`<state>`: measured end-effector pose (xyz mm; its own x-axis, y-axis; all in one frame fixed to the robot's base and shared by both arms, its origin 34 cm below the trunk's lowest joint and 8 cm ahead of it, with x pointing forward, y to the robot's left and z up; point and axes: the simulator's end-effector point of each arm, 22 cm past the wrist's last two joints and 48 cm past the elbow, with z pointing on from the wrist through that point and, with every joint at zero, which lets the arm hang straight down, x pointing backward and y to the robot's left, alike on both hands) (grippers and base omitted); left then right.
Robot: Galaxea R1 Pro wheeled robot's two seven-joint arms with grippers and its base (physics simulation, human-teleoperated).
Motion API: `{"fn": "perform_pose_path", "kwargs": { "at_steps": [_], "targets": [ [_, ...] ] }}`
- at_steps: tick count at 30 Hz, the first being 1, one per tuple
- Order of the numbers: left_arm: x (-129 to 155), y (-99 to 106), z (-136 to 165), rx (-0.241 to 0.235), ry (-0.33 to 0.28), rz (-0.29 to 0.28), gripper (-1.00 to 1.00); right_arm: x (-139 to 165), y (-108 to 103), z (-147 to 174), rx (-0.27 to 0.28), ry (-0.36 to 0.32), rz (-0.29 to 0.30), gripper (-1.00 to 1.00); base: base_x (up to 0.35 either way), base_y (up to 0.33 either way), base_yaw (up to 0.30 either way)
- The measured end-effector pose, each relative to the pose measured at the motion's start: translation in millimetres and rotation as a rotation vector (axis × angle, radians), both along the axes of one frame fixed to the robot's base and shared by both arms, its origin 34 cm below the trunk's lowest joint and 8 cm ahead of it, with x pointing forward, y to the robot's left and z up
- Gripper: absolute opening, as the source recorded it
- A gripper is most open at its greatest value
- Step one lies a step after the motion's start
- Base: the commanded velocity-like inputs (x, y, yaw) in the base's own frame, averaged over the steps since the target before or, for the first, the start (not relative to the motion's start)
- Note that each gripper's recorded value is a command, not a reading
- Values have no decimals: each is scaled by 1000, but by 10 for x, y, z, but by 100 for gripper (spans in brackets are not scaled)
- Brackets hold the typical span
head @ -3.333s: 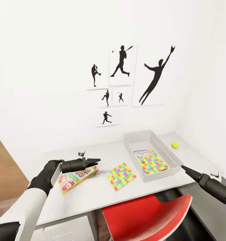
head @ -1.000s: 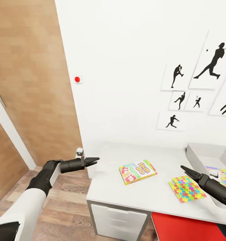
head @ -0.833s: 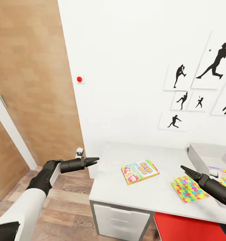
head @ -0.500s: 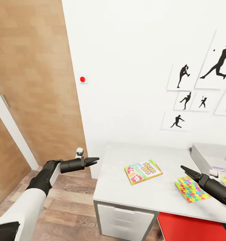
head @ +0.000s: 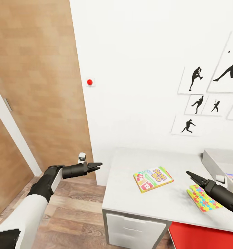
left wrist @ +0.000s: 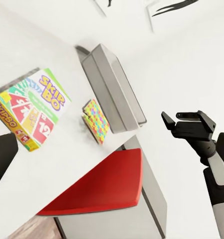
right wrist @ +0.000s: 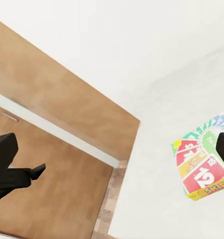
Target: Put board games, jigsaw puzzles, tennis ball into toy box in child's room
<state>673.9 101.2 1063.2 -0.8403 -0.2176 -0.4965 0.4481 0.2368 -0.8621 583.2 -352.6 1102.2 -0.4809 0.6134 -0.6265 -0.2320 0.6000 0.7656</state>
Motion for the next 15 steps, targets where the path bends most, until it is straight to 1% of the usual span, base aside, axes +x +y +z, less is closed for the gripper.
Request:
{"fn": "perform_pose_path", "kwargs": {
  "at_steps": [7,11,15],
  "targets": [
    [0,3,0,0,0,0,100,0,1,-3,0,1,0,100,97,112,0],
    [2,6,0,0,0,1,100,1,0,-7,-1,2,-1,100,26,46,0],
    [3,8,0,0,0,1,100,2,-4,-11,-2,3,-2,100,6,131,0]
  ]
}}
